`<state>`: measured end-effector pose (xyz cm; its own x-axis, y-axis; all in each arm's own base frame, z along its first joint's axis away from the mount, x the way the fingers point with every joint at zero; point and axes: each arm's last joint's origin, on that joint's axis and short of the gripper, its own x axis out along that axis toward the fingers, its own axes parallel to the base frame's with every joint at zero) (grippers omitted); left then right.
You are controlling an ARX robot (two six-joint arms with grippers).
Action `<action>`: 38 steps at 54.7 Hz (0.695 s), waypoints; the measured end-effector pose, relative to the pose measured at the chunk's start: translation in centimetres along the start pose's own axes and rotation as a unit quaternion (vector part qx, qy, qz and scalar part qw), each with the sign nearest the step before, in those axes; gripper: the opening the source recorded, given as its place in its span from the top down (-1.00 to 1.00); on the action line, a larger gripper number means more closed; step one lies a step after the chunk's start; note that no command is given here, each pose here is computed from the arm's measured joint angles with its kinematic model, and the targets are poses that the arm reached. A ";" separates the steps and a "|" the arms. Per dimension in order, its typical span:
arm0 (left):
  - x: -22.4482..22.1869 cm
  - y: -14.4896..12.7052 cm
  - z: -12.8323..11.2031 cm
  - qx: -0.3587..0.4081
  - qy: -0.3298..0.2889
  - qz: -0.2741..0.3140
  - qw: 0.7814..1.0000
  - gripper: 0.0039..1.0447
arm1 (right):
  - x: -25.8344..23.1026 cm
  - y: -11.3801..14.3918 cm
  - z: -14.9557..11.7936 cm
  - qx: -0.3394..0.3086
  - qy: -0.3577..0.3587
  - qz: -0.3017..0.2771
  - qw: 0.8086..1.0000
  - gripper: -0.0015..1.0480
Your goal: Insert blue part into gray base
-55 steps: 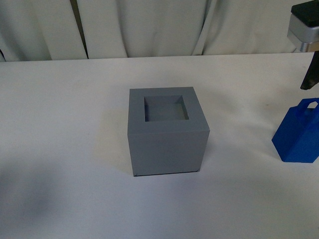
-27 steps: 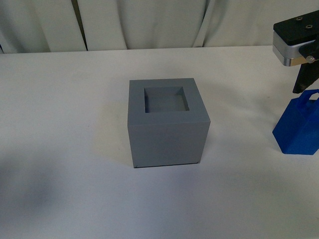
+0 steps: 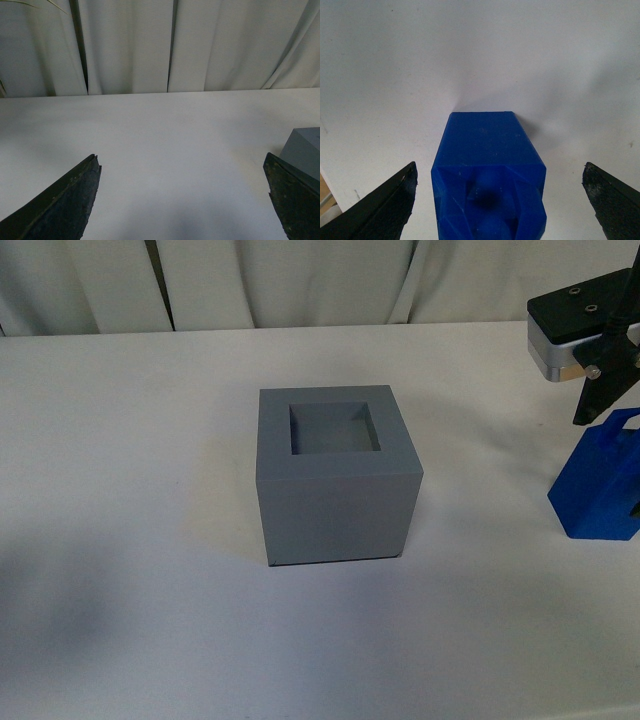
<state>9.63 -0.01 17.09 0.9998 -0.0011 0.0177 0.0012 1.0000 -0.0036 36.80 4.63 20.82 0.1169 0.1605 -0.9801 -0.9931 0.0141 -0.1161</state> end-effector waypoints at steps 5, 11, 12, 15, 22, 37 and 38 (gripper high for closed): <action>0.0 0.0 0.0 0.000 0.000 0.000 1.000 -0.89 | 0.2 0.1 0.1 -0.001 0.001 0.003 1.000 -0.64; 0.0 0.0 0.0 0.000 0.000 0.000 1.000 -0.89 | 0.4 0.3 0.1 -0.002 0.005 0.006 1.000 -0.23; 0.0 0.0 0.0 0.000 0.000 0.000 1.000 -0.89 | 0.4 0.3 0.1 -0.002 0.005 0.006 1.000 -0.20; 0.0 0.0 0.0 0.000 0.000 0.000 1.000 -0.89 | 0.4 0.3 0.1 -0.002 0.004 0.007 1.000 -0.03; 0.0 0.0 0.0 0.000 0.000 0.000 1.000 -0.89 | 0.1 0.4 0.2 -0.001 -0.009 0.018 1.000 0.09; 0.0 0.0 0.0 0.000 0.000 0.000 1.000 -0.89 | -3.9 -0.9 2.9 -0.004 -0.072 -0.006 0.997 0.09; 0.0 0.0 0.0 0.000 0.000 0.000 1.000 -0.89 | -4.2 -0.9 3.2 -0.005 -0.075 -0.009 0.997 0.09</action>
<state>9.63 -0.01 17.09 0.9998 -0.0011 0.0177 0.0012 1.0000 -0.0036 37.21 7.11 25.55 0.1324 0.3069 -0.9425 -0.9906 0.0093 -0.1362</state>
